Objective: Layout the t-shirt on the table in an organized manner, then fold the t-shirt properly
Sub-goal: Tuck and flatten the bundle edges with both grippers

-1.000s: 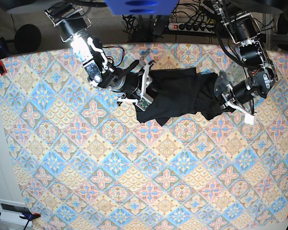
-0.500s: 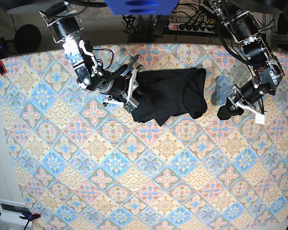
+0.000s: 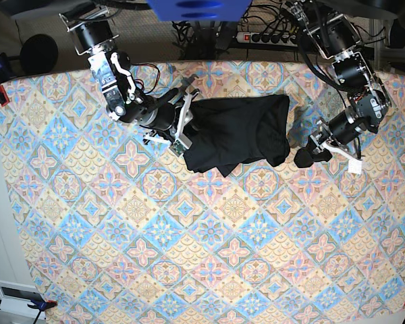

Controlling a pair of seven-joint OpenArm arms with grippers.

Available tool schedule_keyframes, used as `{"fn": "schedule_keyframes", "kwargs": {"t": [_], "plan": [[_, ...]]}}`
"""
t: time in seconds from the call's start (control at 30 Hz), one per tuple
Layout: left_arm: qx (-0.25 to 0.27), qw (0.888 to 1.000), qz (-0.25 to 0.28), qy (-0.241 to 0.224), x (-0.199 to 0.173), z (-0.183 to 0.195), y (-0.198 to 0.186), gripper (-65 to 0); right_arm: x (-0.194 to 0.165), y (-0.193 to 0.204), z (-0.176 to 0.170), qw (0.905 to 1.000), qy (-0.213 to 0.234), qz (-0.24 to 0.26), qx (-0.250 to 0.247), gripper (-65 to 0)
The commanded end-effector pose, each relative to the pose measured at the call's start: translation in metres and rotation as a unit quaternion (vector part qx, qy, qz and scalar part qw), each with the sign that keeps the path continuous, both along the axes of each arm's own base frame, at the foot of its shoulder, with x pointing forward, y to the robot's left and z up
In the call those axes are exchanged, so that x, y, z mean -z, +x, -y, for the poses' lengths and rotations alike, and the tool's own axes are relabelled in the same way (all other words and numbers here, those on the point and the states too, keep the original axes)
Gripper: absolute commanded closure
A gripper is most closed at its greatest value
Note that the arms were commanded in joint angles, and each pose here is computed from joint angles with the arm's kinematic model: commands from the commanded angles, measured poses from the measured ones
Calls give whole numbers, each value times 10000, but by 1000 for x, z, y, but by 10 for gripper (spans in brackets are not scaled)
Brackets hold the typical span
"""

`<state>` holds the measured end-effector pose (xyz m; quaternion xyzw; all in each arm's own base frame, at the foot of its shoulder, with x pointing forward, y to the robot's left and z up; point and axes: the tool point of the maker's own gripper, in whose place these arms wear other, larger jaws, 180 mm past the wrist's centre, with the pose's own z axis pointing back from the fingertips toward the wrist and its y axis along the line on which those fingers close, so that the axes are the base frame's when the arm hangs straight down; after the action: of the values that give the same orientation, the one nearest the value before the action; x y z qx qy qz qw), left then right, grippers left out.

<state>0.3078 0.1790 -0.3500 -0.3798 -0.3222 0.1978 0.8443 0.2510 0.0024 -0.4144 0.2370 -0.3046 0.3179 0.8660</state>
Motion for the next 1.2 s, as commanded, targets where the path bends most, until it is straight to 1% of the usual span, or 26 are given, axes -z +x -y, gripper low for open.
{"fn": "schedule_keyframes", "kwargs": {"t": [0.0, 0.07, 0.13, 0.23, 0.3, 0.47, 0.53, 0.63, 0.7, 0.73, 0.83, 0.93, 1.03, 1.17], "plan": [[108, 9996, 247, -88, -12, 11, 10, -299, 4, -5, 5, 9997, -193, -105, -79, -119], [279, 9996, 88, 46, -3, 23, 9, -299, 5, -5, 6, 9997, -197, -117, -63, -119], [401, 9986, -53, 326, 8, 31, 8, -299, 7, -6, 8, 9996, -221, -137, -59, -119], [611, 9937, -276, 901, 24, 36, 5, -299, 7, -6, 10, 9996, -253, -127, -79, -119], [605, 9920, -359, 1051, 29, 31, 1, -299, 6, -5, 11, 9996, -248, -110, -67, -119], [234, 9885, -509, 1402, 31, -19, -9, -299, 6, -5, 10, 9996, -247, -112, -74, -119], [-46, 9882, -504, 1446, 27, -40, -10, -299, 7, -6, 10, 9996, -250, -119, -73, -119], [-345, 9873, -439, 1485, 20, -62, -11, -299, 8, -6, 10, 9995, -260, -136, -76, -119], [-517, 9898, -323, 1285, 13, -68, -11, -299, 8, -6, 10, 9995, -263, -143, -74, -119], [-540, 9923, -247, 1091, 8, -67, -11, -299, 8, -6, 10, 9995, -263, -143, -74, -119], [-417, 9982, -52, 434, -3, -52, -15, -299, 5, -4, 11, 9996, -246, -102, -54, -119], [-309, 9995, 113, 29, -11, -39, -15, -299, 6, -13, 9, 9996, -211, -149, -62, -119], [-154, 9998, 41, -128, -5, -21, -22, -299, -10, -17, 1, 9999, -47, 50, -123, -119], [99, 9998, 148, -48, -12, 1, -30, -299, -35, -17, -9, 9990, 133, 379, -211, -119]]}}
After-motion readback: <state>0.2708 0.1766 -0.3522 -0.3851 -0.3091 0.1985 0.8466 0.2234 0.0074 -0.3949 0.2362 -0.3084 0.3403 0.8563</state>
